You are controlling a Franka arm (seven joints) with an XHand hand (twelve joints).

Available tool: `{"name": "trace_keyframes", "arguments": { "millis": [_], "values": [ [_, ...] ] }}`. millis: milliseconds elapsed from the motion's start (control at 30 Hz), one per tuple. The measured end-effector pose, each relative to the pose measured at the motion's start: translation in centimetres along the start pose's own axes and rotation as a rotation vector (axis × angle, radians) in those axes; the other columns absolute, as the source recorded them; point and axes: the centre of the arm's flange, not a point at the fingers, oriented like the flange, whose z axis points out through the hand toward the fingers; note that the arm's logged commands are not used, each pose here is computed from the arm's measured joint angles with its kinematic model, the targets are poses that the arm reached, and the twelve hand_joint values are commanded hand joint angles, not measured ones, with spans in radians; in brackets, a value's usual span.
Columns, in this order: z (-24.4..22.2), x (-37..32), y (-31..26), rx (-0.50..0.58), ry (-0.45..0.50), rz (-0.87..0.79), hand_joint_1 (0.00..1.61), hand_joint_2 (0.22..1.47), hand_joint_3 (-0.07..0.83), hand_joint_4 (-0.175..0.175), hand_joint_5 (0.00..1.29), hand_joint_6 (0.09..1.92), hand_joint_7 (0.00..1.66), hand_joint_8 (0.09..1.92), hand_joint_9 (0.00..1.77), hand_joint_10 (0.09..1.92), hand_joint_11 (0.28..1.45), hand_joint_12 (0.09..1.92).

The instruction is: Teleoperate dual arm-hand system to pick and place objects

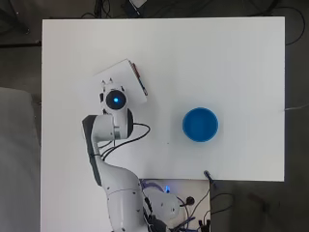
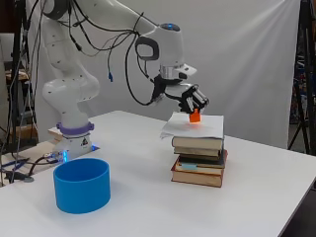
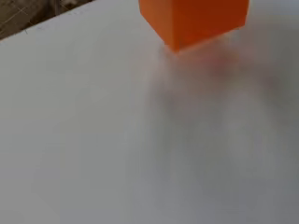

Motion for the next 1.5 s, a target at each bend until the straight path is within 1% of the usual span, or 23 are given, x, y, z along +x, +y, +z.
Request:
{"name": "trace_keyframes", "arguments": {
  "millis": [200, 300, 433, 567, 667, 767, 967, 1100, 1267, 1367, 1500],
  "values": [
    [-5.3, 0.4, -1.2, -0.084, 0.097, -0.047, 0.93, 1.21, 0.0, 0.175, 0.79, 1.28, 1.27, 1.92, 1.56, 1.92, 1.16, 1.87],
    [-7.5, -0.5, -1.3, -0.114, 0.115, -0.06, 0.92, 1.22, 0.001, 0.175, 0.77, 1.3, 1.25, 1.92, 1.55, 1.92, 1.15, 1.86],
    [-9.8, -2.1, -0.5, -0.153, 0.112, -0.041, 0.91, 1.23, 0.002, 0.175, 0.75, 1.33, 1.22, 1.92, 1.53, 1.92, 1.12, 1.84],
    [-13.3, -5.2, -0.3, -0.217, 0.153, -0.012, 0.91, 1.23, 0.001, 0.175, 0.75, 1.33, 1.22, 1.92, 1.52, 1.92, 1.11, 1.84],
    [-14.5, -7.1, 0.0, -0.241, 0.164, 0.005, 0.92, 1.23, 0.001, 0.175, 0.75, 1.35, 1.21, 1.89, 1.5, 1.9, 1.09, 1.82],
    [-14.0, -10.7, 1.8, -0.238, 0.147, 0.063, 0.92, 1.23, 0.001, 0.175, 0.74, 1.36, 1.22, 1.86, 1.5, 1.89, 1.1, 1.81],
    [-14.4, -22.1, 5.5, -0.245, 0.193, 0.235, 0.91, 1.23, 0.0, 0.175, 0.74, 1.36, 1.25, 1.88, 1.52, 1.9, 1.14, 1.85],
    [-11.1, -26.3, 8.5, -0.183, 0.172, 0.301, 0.92, 1.23, -0.001, 0.175, 0.75, 1.35, 1.27, 1.88, 1.54, 1.91, 1.15, 1.86],
    [-5.9, -31.0, 11.8, -0.106, 0.143, 0.393, 0.92, 1.22, -0.002, 0.175, 0.76, 1.34, 1.27, 1.82, 1.52, 1.88, 1.14, 1.85],
    [-4.5, -33.6, 12.3, -0.093, 0.146, 0.425, 0.93, 1.22, -0.002, 0.175, 0.77, 1.32, 1.26, 1.8, 1.51, 1.87, 1.13, 1.85],
    [-3.3, -36.2, 12.6, -0.086, 0.137, 0.458, 0.93, 1.22, -0.001, 0.175, 0.78, 1.32, 1.23, 1.79, 1.47, 1.86, 1.09, 1.84]
  ]
}}
